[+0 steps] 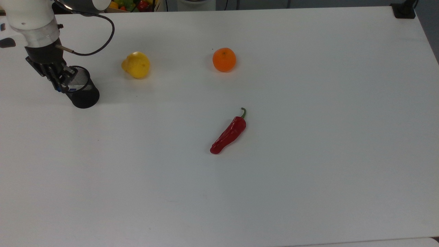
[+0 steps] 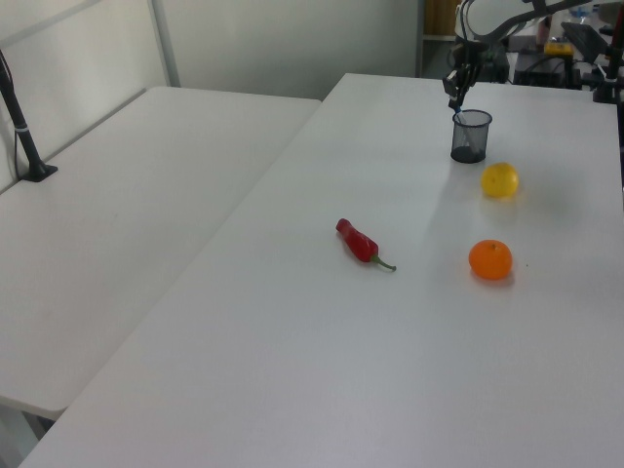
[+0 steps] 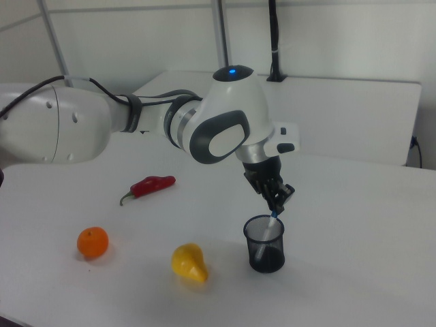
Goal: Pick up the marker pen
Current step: 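Lift the marker up and out of the pen cup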
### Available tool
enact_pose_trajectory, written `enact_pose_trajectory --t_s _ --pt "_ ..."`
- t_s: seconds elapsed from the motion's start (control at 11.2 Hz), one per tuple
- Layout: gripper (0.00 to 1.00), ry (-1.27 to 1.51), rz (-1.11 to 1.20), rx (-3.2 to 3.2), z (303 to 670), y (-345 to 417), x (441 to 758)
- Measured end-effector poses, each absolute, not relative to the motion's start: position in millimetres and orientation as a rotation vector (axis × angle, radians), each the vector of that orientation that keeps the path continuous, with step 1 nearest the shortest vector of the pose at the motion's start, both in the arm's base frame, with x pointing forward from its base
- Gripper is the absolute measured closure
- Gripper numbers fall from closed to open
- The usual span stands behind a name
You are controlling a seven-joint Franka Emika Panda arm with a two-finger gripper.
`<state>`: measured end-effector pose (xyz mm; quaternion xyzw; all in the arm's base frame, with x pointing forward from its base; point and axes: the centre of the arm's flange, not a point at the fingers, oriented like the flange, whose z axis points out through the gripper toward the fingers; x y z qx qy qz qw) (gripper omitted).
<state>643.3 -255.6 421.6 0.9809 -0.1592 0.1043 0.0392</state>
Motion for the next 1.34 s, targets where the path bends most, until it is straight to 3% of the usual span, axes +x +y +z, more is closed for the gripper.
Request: enact_pose_trajectory --t_s 0.36,0.72,1.07,1.34 --pt "0.83 -0.526 0.514 3.004 480.8 -256.7 656.3" --pt "0.83 -0.541 0.655 2.988 550.7 -257.0 643.5" --pt "0.83 -0.52 0.591 3.057 601.4 -236.4 613.9" --pt "0.83 -0.438 0.501 3.122 611.9 -199.1 608.1"
